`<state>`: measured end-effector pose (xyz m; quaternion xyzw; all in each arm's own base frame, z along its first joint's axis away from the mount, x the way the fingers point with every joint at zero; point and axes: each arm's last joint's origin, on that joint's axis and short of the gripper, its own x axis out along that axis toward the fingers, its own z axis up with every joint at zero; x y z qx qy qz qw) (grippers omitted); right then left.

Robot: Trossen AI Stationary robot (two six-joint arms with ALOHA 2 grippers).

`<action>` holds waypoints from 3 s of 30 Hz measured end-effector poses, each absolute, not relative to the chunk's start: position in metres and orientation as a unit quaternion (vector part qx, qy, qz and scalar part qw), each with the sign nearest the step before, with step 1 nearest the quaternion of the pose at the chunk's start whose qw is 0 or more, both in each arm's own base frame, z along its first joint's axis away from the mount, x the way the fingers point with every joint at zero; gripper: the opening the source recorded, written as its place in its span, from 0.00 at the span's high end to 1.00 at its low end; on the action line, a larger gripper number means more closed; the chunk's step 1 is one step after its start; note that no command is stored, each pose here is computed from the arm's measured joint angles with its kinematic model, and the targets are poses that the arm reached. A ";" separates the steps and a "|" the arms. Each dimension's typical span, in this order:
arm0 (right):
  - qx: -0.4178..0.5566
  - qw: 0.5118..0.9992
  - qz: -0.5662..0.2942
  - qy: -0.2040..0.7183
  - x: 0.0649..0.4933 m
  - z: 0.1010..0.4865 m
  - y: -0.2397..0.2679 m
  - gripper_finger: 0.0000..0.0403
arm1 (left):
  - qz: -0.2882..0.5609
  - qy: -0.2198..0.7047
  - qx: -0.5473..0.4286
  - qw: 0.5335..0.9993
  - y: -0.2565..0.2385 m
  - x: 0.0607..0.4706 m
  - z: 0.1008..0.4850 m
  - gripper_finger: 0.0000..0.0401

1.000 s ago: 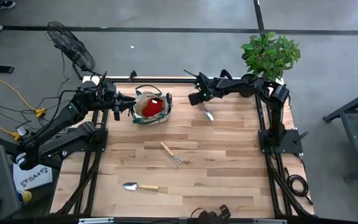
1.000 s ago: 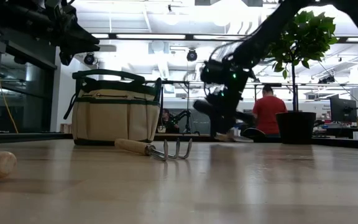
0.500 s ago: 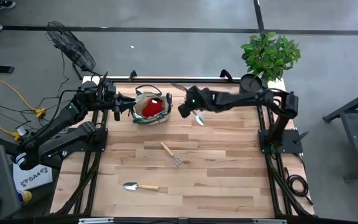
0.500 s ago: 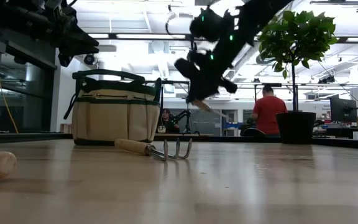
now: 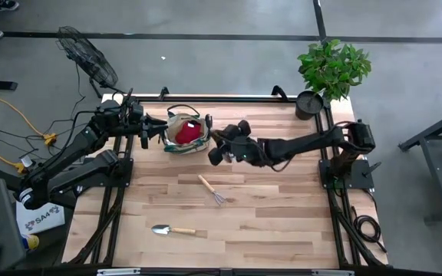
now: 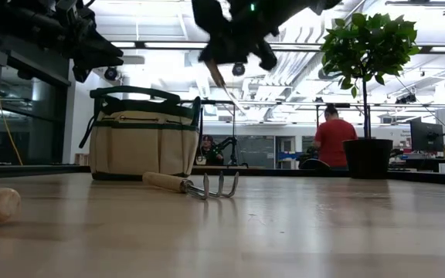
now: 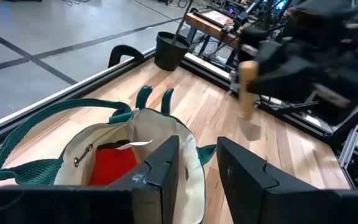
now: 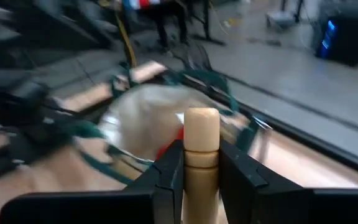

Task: Pick & Place Garden tools in Gardening bag
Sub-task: Put the brown trowel into the gardening bag

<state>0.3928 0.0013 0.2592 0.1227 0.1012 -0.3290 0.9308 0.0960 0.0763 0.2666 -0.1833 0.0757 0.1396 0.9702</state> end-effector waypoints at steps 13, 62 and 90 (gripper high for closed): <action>0.069 0.974 -0.216 -0.006 0.423 0.239 0.054 0.84 | 0.143 0.075 -0.186 0.969 0.077 0.096 0.267 0.74; -0.014 0.992 -0.007 -0.127 0.439 0.243 -0.012 0.84 | -0.023 0.045 -0.155 0.987 0.062 0.105 0.278 0.74; -0.012 0.993 -0.013 -0.117 0.447 0.274 -0.015 0.84 | 0.012 0.049 -0.039 0.998 0.022 0.166 0.271 0.44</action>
